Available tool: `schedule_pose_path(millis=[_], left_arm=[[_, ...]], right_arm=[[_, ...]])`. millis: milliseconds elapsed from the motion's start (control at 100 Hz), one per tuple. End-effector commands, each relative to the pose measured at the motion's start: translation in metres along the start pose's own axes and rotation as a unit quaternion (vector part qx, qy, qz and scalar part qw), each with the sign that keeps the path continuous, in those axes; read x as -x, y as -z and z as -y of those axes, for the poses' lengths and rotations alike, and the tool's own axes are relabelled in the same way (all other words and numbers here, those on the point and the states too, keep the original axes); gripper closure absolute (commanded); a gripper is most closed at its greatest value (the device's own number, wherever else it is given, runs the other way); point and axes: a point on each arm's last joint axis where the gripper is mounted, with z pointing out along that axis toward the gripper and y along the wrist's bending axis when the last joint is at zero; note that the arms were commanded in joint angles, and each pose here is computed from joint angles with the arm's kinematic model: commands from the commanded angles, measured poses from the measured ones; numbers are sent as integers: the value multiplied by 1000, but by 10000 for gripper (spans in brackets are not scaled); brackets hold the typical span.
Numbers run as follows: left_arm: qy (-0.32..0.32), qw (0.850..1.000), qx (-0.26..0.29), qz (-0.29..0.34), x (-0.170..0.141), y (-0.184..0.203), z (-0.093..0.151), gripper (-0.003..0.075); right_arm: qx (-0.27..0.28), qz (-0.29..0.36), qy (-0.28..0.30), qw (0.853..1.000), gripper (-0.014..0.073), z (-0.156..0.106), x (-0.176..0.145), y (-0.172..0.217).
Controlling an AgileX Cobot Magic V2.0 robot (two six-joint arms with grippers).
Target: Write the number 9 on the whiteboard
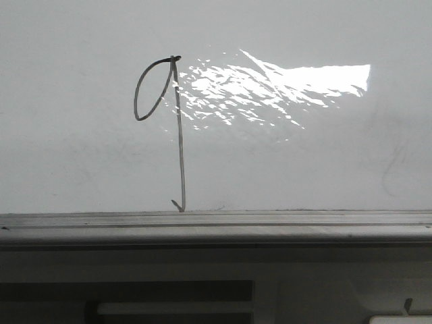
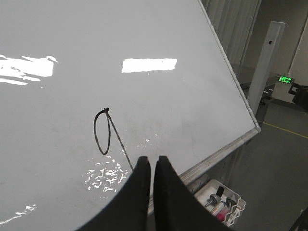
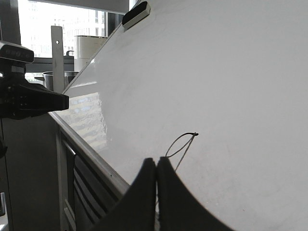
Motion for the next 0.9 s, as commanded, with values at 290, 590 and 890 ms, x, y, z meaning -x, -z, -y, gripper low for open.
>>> schedule_pose_path(millis=[290, 590, 890], left_arm=[[-3, 995, 92, -25, -43, 3, -18, 741], [-13, 968, 251, 16, -41, 18, -33, 741], [-63, 923, 378, -18, -45, 27, -46, 741]], right_arm=[[0, 44, 10, 999, 656, 0, 15, 0], [0, 43, 10, 999, 656, 0, 14, 0], [0, 43, 10, 999, 656, 0, 14, 0]])
